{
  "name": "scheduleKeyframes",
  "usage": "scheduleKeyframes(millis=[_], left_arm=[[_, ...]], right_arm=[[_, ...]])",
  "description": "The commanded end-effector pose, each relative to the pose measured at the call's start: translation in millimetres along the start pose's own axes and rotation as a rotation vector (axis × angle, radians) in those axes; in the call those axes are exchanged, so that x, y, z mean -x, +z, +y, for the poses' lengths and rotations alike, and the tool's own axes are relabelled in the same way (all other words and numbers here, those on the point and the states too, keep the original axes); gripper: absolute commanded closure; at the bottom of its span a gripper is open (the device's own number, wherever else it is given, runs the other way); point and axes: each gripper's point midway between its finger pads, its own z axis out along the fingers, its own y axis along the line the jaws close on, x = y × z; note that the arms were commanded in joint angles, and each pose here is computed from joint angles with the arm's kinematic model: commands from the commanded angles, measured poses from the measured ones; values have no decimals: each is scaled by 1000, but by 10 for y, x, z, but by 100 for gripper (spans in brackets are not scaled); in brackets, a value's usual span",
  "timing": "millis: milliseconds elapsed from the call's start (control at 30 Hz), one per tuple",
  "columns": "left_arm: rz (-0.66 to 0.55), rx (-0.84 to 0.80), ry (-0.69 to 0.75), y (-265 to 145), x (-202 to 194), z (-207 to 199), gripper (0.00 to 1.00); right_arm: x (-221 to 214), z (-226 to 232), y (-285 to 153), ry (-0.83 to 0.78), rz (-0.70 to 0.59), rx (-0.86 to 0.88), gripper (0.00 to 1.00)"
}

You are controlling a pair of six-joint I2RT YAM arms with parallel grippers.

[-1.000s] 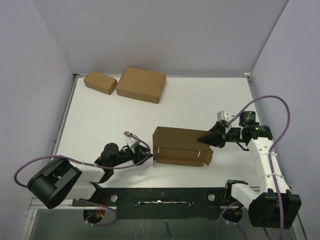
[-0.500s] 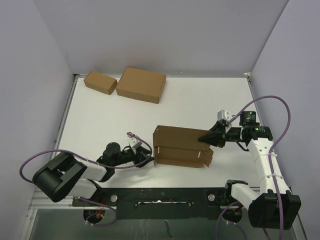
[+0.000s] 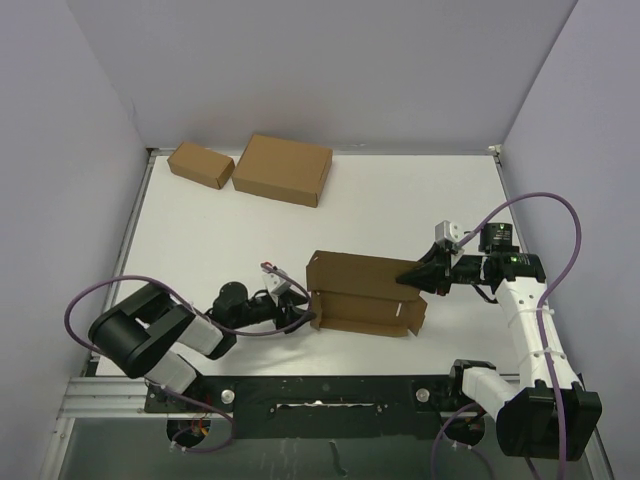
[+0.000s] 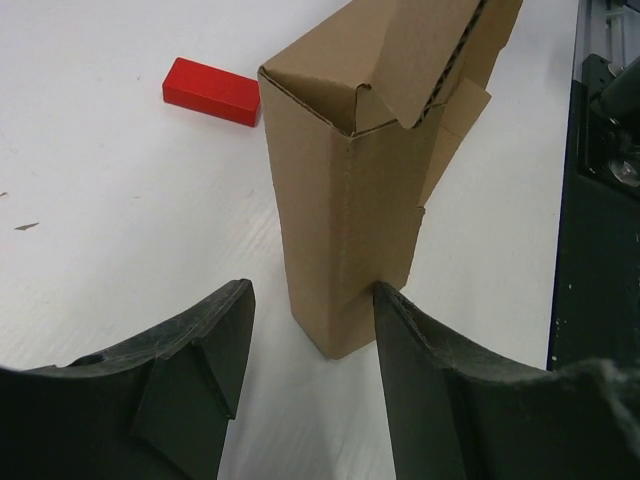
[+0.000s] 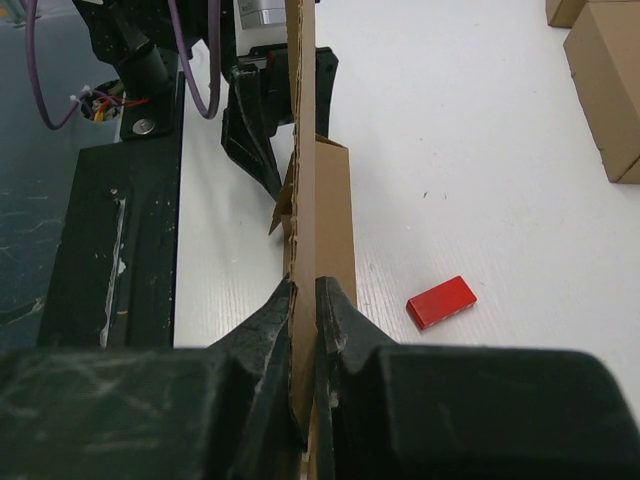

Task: Fold the paper box

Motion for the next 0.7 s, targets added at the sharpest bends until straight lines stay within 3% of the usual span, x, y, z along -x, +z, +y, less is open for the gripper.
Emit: scheduleKeyframes(millis=[0,167,433,667], left_arm=[[-127,-51,87,125,326,-58,51],[-154,-37,91,198,345,-62,52],[-127,152,111,364,306,85,51],[-119,274,104,433,258,168,57]], right_arm=[[35,32,-3,-11,-16,2,100],[18,28,-3,-9,-12,-1,100],[7,31,1,-3,-13,0,100],[2,41,3,-1,-15,2,100]])
